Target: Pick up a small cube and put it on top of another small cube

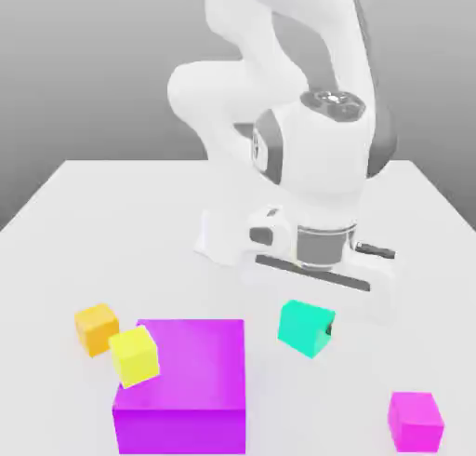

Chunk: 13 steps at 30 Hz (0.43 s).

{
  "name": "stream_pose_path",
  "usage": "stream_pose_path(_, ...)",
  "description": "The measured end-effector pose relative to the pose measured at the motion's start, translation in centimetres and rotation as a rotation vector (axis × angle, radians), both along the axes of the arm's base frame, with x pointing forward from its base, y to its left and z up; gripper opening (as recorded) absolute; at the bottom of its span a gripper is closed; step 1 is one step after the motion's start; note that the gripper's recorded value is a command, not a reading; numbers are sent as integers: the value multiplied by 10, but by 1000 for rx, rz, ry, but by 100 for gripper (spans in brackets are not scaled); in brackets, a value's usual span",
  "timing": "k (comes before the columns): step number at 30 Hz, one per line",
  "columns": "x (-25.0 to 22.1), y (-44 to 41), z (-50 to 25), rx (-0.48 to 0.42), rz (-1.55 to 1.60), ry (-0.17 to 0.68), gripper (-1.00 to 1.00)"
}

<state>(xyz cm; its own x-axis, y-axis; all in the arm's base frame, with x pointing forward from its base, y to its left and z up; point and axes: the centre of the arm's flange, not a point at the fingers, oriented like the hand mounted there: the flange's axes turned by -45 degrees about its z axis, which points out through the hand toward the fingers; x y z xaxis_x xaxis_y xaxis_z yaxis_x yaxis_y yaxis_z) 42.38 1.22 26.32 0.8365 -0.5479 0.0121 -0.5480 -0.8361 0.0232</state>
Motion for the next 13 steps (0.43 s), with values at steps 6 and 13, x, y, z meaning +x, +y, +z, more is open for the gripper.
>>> stream_pose_path(6,9,-133,51,25,-217,-6,-100)
stream_pose_path(13,7,-145,7,27,-237,-7,100)
